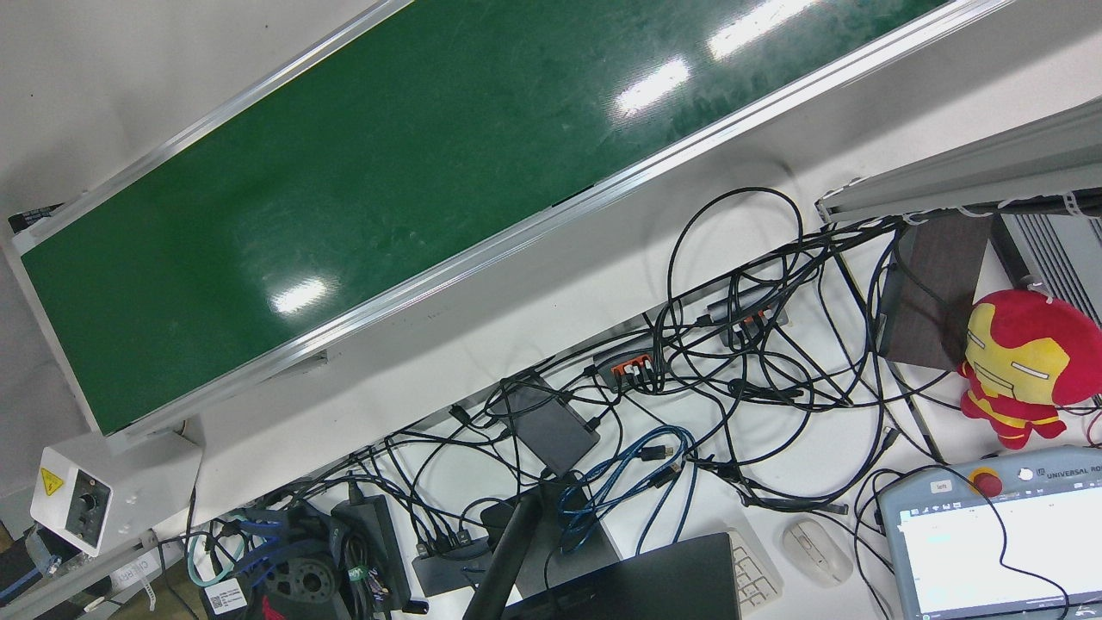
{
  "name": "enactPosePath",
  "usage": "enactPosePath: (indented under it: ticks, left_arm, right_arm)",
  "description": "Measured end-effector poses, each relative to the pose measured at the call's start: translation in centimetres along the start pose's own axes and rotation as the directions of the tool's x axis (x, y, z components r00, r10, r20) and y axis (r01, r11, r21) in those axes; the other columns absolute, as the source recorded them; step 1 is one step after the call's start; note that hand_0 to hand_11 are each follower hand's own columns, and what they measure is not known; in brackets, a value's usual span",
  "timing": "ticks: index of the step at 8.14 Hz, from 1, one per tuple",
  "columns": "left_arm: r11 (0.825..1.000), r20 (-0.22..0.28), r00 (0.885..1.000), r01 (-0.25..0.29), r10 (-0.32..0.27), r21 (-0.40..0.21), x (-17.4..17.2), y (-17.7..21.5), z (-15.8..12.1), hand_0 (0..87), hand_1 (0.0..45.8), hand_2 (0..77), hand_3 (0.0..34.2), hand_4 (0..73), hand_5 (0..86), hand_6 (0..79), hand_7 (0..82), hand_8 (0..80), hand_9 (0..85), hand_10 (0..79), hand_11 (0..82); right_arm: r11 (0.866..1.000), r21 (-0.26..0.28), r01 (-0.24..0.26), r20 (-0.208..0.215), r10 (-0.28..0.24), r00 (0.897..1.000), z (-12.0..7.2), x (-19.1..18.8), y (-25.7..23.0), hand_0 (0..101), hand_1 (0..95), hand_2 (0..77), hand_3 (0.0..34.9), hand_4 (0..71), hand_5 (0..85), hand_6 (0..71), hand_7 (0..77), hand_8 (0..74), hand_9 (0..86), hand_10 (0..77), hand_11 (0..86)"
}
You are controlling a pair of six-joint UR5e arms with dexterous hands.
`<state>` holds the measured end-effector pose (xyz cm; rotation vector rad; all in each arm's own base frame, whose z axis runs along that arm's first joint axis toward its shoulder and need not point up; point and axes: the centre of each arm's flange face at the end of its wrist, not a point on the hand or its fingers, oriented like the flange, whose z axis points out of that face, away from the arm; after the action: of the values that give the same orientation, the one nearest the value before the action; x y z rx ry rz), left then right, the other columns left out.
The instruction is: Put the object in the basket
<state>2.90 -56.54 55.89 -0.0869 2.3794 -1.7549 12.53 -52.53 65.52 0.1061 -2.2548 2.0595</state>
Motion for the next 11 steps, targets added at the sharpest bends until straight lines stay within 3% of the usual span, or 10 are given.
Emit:
enactPosePath:
  ticks: [1,4,5,9,11]
  left_arm:
    - [1.000,0.012,1.000,-0.005,0.005,-0.003,-0.6,1.3,0.2,80.3,12.5,0.5,0.4,6.0,8.7,0.5,0.5,0.0,1.1,0.0,1.1]
    - [1.000,0.106,0.994,0.001,0.001,-0.025,-6.8,5.4,3.0,80.3,12.5,0.5,0.4,6.5,8.7,0.5,0.5,0.5,1.1,0.0,3.8]
    - [1.000,0.108,0.994,0.000,0.003,-0.027,-8.3,6.7,4.2,80.3,9.8,0.5,0.3,5.5,8.7,0.5,0.5,1.6,0.5,0.0,3.8]
    - [1.000,0.027,1.000,0.014,-0.014,0.010,-13.8,7.9,4.7,80.3,11.4,0.5,0.3,5.5,10.4,0.5,0.5,1.6,0.5,0.0,3.8]
    - [1.000,0.024,1.000,-0.021,0.020,0.021,-14.7,8.2,4.7,80.3,9.8,0.5,0.1,4.9,10.9,0.5,0.5,1.6,0.5,0.0,2.2]
  right_arm:
    - [1.000,0.000,0.000,0.000,0.000,1.000,0.0,0.0,0.0,0,0.0,0.0,0.2,0.0,0.0,0.0,0.5,0.0,0.0,0.0,0.0]
    - [1.000,0.000,0.000,0.000,0.000,1.000,0.0,0.0,0.0,0,0.0,0.5,0.2,0.0,0.0,0.0,0.5,0.0,0.0,0.0,0.0]
    - [1.000,0.000,0.000,0.000,0.000,1.000,0.0,0.0,0.0,0,0.0,0.0,0.2,0.0,0.0,0.0,0.5,0.0,0.0,0.0,0.0]
    - [1.000,0.000,0.000,0.000,0.000,1.000,0.0,0.0,0.0,0,0.0,0.5,0.2,0.0,0.0,0.0,0.5,0.0,0.0,0.0,0.0]
    - [1.000,0.000,0.000,0.000,0.000,1.000,0.0,0.0,0.0,0,0.0,0.5,0.2,0.0,0.0,0.0,0.5,0.0,0.0,0.0,0.0]
